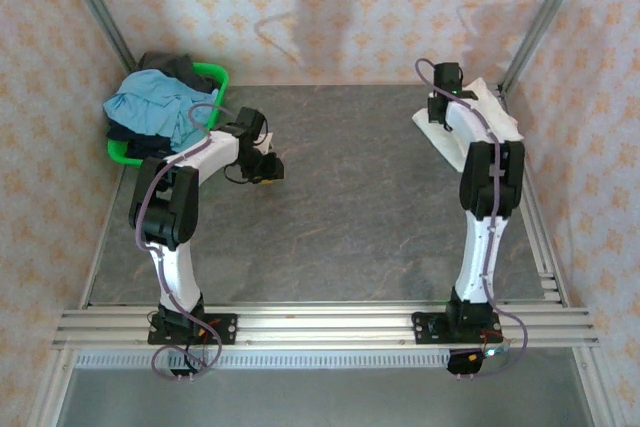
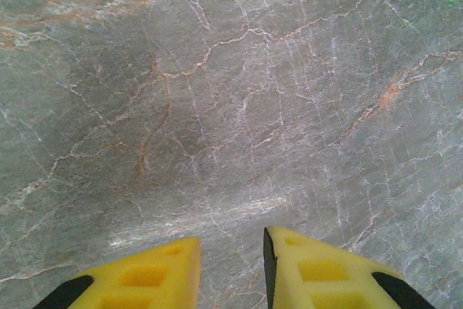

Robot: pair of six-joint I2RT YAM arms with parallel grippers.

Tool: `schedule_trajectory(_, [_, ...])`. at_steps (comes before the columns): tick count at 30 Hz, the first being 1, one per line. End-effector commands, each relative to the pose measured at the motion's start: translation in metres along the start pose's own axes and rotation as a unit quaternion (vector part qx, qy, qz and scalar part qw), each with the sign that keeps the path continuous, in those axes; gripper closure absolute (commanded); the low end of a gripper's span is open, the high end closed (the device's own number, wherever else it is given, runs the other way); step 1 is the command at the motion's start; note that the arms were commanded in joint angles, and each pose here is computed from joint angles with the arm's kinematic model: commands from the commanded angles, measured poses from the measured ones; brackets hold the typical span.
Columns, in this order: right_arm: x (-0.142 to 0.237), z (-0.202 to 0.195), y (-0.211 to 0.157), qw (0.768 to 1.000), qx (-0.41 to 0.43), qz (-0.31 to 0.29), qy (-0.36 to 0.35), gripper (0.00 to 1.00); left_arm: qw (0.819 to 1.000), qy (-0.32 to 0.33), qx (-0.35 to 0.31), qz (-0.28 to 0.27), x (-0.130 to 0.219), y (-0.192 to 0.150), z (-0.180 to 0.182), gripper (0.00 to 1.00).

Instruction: Fold and stack the t-shirts

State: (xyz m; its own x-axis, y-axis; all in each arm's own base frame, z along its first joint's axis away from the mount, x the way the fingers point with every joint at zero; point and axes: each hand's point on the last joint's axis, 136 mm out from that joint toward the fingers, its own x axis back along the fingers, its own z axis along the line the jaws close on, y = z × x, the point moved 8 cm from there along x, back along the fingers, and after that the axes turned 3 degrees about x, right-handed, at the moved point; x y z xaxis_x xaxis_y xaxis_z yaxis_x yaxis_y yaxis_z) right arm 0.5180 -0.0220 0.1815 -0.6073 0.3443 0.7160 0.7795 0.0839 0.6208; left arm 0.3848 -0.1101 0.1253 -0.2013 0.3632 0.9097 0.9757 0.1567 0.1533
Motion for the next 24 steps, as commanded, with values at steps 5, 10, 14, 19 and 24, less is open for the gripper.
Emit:
schedule_trajectory(5, [0.028,0.009,-0.007,0.991,0.02,-0.095,0.088,1.0,1.0,-0.002,-0.005,0.005,0.0,-0.001,0.004,0.71])
schedule_trajectory(10, [0.0,0.024,-0.04,0.991,0.068,-0.05,0.101,0.98,1.0,-0.004,-0.006,0.006,-0.001,-0.001,0.004,0.71])
schedule_trajectory(14, [-0.012,0.034,-0.044,0.986,0.1,0.016,0.134,0.73,1.0,-0.006,-0.008,0.006,0.0,-0.001,0.004,0.71])
schedule_trajectory(19, [0.019,0.024,-0.032,0.985,0.088,-0.003,0.147,0.51,1.0,-0.004,-0.008,0.006,0.001,-0.002,0.004,0.71])
schedule_trajectory(24, [0.016,-0.012,-0.031,0.995,-0.013,-0.031,0.092,0.39,1.0,-0.003,-0.007,0.007,0.001,-0.002,0.005,0.71])
